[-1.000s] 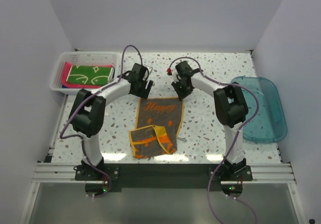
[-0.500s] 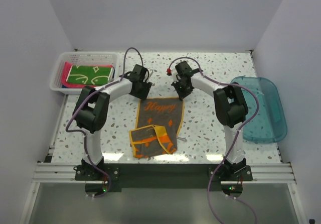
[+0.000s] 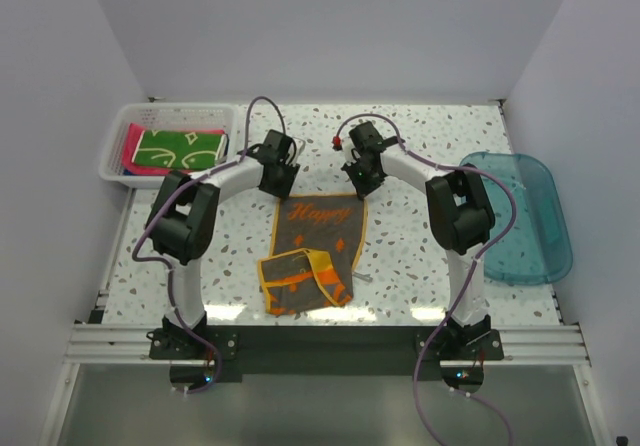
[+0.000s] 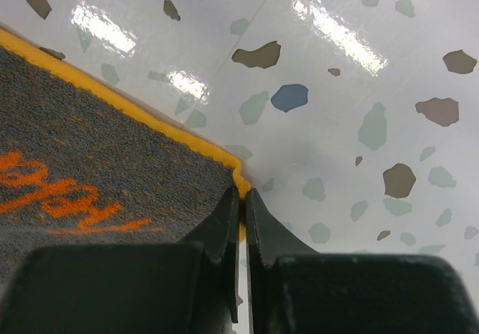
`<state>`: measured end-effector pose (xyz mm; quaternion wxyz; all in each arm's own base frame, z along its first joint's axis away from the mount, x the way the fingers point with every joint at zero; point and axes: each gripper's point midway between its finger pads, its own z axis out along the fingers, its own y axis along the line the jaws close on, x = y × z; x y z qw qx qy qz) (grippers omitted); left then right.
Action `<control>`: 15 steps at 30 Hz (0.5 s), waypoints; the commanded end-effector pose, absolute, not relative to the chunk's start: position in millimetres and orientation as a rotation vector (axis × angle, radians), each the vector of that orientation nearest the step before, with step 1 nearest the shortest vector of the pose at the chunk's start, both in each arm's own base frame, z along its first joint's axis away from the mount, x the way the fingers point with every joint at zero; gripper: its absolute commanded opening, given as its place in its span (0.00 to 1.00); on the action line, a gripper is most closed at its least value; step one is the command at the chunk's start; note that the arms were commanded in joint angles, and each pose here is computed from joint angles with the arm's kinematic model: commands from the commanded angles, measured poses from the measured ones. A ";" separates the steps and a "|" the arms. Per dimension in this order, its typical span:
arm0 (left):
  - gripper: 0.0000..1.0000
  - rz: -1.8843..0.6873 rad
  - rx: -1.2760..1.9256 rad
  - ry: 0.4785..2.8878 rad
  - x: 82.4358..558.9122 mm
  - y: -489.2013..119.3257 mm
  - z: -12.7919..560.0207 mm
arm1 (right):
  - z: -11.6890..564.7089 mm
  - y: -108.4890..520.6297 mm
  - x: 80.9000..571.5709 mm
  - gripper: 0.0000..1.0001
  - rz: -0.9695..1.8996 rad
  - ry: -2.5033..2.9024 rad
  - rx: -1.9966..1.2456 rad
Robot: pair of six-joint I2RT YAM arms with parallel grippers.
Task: Fold and stack the towels
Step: Flatten out the crumpled towel
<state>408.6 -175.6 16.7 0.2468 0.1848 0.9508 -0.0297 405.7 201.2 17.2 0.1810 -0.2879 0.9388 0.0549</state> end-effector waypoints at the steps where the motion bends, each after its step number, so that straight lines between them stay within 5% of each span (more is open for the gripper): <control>1: 0.42 -0.094 0.522 2.805 358.1 -163.7 -29.7 | 7.7 193.8 396.1 0.00 0.127 2.695 -0.836; 4: 0.34 -0.146 0.502 2.875 339.3 -165.3 -43.7 | 11.2 195.7 396.3 0.00 0.127 2.690 -0.843; 10: 0.03 -0.156 0.489 2.941 330.3 -166.3 -52.8 | 20.1 205.7 396.5 0.00 0.149 2.671 -0.859; 15: 0.00 -0.146 0.480 2.817 359.8 -172.8 -15.0 | 47.8 211.0 402.9 0.00 0.174 2.606 -0.839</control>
